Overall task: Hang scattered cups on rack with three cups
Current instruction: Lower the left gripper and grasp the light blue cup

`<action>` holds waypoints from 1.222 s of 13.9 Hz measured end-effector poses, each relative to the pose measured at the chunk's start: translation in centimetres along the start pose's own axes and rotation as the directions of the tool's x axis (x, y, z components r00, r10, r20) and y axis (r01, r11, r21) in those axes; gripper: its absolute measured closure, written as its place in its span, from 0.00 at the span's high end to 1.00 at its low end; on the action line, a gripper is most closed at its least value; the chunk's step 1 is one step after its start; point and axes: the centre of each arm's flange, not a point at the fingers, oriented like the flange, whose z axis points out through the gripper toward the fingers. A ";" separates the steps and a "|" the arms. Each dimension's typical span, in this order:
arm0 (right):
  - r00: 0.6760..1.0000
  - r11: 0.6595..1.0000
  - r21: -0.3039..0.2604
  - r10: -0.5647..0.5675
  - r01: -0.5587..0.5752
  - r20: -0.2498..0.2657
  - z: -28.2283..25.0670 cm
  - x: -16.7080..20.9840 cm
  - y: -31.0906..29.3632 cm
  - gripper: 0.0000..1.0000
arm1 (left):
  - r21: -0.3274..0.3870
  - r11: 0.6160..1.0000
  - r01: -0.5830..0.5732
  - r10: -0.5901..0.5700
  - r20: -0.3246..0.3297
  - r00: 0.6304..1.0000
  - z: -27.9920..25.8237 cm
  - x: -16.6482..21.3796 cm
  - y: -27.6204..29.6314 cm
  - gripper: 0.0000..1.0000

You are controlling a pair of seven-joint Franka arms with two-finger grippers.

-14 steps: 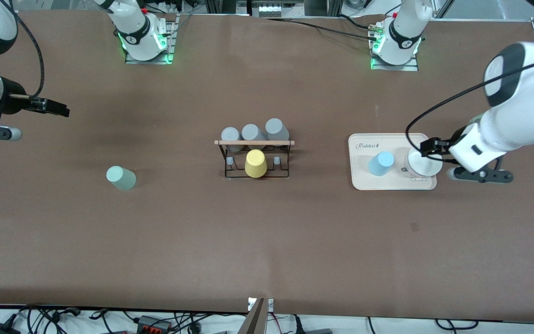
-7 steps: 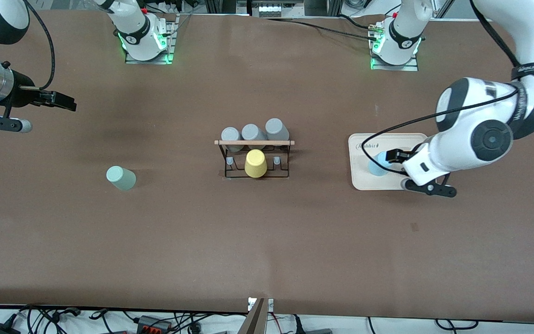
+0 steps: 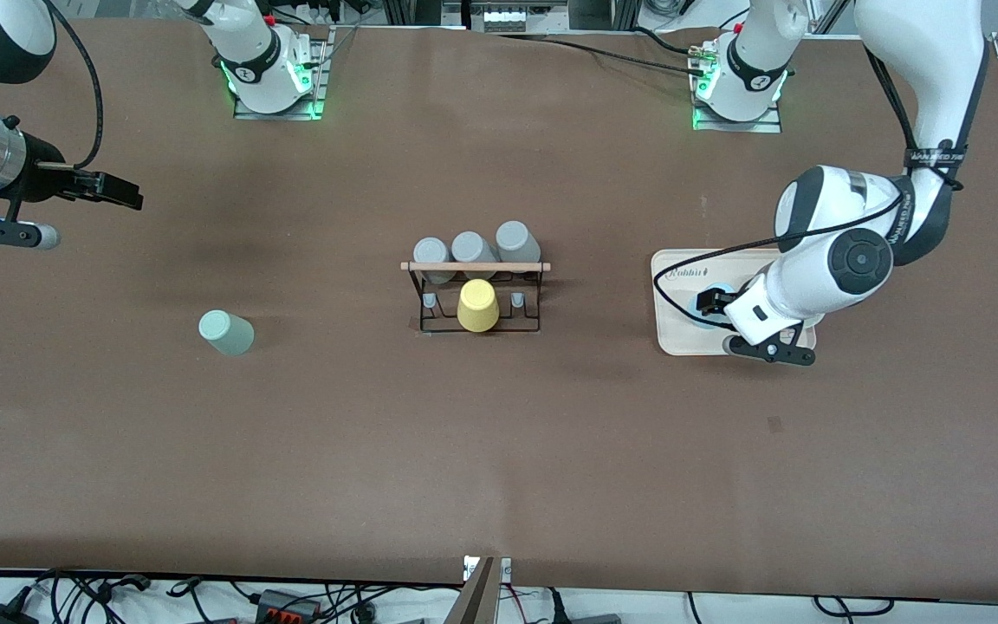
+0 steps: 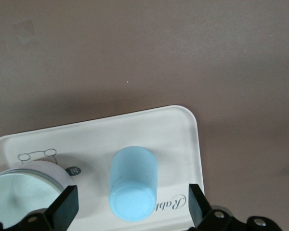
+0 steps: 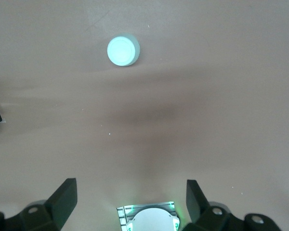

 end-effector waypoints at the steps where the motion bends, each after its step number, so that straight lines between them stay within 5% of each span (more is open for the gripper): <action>1: 1.000 1.000 0.000 -0.002 0.002 -0.001 0.0 0.0 -0.1 1.00 | 0.001 1.000 0.019 -0.019 0.006 1.000 1.2 -0.5 -0.1 1.00; 17: 0.998 1.000 0.001 -0.028 0.028 -0.063 -0.2 0.6 -1.6 1.00 | 0.015 0.996 0.084 -0.085 0.132 0.988 8.6 -2.9 -0.7 0.97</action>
